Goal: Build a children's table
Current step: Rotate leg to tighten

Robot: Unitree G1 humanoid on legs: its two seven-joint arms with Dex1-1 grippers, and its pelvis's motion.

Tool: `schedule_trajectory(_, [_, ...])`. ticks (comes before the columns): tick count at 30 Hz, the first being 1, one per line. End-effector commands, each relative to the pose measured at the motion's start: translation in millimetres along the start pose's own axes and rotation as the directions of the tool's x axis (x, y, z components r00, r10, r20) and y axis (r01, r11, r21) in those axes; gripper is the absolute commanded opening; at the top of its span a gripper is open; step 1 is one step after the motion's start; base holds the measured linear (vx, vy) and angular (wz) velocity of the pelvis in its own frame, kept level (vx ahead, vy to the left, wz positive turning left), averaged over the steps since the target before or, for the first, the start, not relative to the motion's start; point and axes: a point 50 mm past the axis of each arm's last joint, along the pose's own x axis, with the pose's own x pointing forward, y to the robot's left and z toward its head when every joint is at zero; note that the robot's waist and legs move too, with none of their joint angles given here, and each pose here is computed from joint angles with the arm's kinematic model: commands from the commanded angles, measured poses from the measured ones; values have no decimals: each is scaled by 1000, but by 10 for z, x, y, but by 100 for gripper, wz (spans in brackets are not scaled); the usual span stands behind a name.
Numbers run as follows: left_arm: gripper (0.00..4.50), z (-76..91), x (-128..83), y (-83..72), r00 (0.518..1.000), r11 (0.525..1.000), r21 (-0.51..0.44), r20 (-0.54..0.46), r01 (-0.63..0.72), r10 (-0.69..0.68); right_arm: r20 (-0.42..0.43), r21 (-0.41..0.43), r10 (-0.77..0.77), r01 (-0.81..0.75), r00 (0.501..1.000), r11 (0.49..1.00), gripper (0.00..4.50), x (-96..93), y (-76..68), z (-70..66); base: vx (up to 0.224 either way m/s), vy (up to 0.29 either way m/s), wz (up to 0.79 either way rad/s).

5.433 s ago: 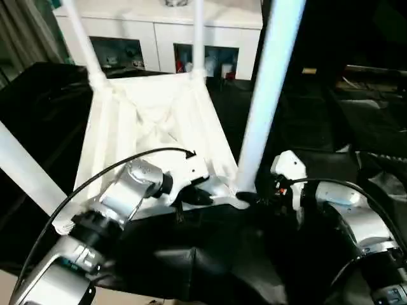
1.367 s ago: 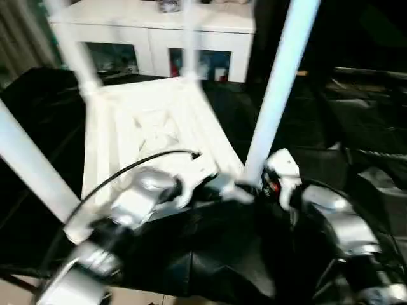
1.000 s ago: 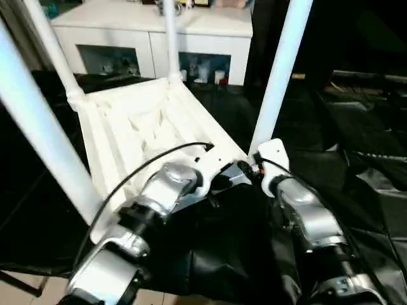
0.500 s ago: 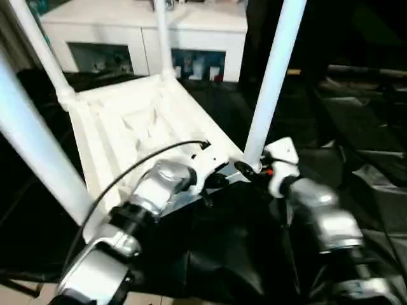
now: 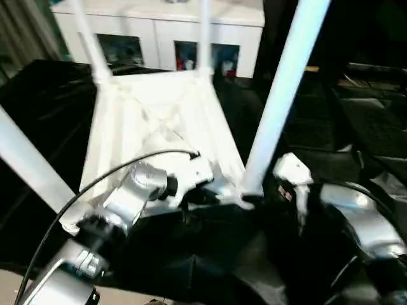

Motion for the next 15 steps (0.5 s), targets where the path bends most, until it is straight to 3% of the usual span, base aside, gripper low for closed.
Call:
schedule_trajectory(1, [0,37,51,-40,999,1000,23,48,-15,14,6,-23,18,-18,1000,1000,346,-123,22,26,0,0,0])
schedule_trajectory(3, [0,109,19,-3,989,997,-7,127,-74,75,-26,-29,31,-31,999,999,346,-286,67,-27,0,0,0])
schedule_trajectory(4, [27,122,-4,1,986,996,-23,142,-81,83,-41,-31,29,-30,999,999,351,-345,78,-47,0,0,0])
schedule_trajectory(6, [27,142,-45,5,982,995,-33,162,-89,93,-55,-35,20,-22,998,999,351,-424,83,-60,0,0,0])
schedule_trajectory(9, [62,173,-128,6,976,994,-33,188,-104,108,-59,-30,10,-12,998,999,351,-539,95,-37,0,0,0])
schedule_trajectory(11, [65,173,-178,-6,976,994,-40,193,-98,104,-40,-12,14,-14,999,1000,351,-574,110,1,0,0,0])
schedule_trajectory(12, [89,171,-197,-11,976,995,-44,194,-95,102,-30,-2,16,-16,999,1000,351,-583,119,18,0,0,0])
schedule_trajectory(15, [104,165,-380,-120,973,994,-102,218,-49,70,122,113,55,-69,991,991,351,-477,225,195,0,0,0])
